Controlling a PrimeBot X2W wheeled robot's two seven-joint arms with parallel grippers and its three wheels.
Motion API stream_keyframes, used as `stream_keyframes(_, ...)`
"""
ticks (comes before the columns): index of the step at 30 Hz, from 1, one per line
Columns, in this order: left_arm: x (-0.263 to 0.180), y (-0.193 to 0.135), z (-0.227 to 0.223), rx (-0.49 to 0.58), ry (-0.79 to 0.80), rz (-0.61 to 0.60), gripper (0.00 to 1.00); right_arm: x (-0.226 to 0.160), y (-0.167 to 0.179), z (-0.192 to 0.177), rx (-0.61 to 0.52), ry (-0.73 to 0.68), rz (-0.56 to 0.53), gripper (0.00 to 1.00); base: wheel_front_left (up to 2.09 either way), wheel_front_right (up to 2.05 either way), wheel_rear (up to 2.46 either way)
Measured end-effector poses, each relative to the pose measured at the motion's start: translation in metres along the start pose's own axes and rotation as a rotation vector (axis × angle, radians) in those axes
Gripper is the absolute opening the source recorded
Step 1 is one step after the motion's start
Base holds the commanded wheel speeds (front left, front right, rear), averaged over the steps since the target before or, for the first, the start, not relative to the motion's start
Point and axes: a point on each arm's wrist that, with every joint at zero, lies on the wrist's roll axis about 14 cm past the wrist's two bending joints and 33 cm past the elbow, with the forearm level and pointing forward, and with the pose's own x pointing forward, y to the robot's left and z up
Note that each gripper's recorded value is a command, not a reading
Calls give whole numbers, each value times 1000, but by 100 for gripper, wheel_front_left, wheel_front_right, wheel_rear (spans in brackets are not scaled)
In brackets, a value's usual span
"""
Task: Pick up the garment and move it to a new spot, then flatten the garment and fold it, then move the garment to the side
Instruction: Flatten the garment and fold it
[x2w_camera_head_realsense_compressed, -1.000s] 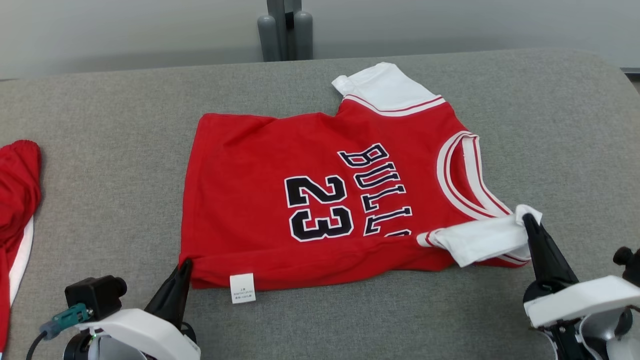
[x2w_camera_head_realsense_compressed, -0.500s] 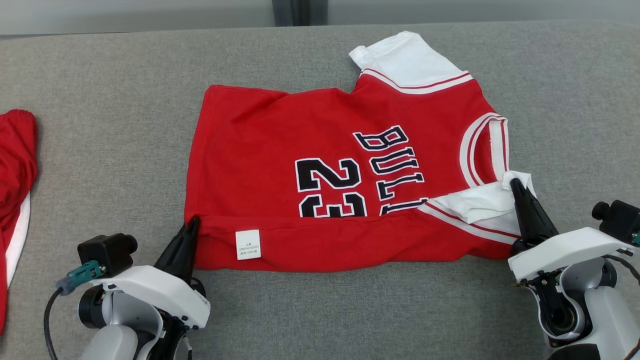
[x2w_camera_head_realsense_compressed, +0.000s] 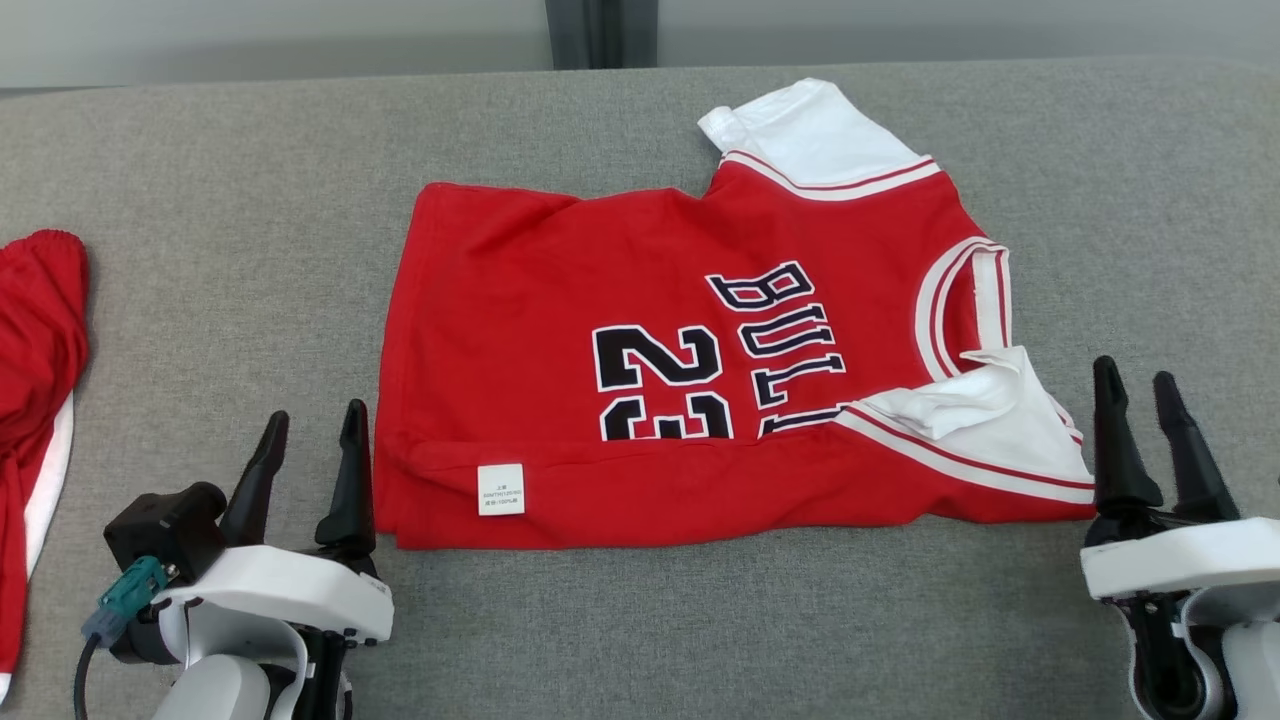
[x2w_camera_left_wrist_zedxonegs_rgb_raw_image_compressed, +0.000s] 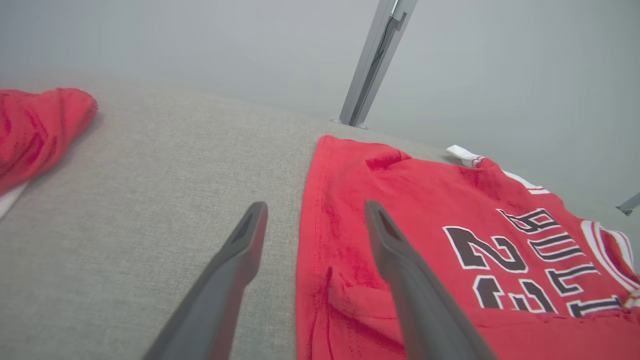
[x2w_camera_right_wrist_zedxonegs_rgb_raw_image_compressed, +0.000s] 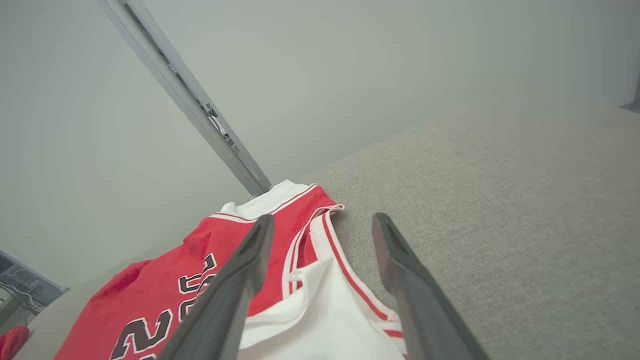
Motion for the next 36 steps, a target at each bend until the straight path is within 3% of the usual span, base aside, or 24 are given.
stream_keyframes(7,-12,-5,39,125,-175,9,100,-20,7,34,-258,-92,65,100,0,0,0)
stream_keyframes(14,-26,-12,45,174,-219,-9,100,-45,6,39,-389,-84,59,100,0,0,0)
stream_keyframes(24,-44,-24,28,261,-168,-54,100,-69,8,27,-441,-22,55,100,0,0,0)
stream_keyframes(36,-45,-26,23,261,-138,-58,100,-68,12,26,-435,-17,63,100,0,0,0)
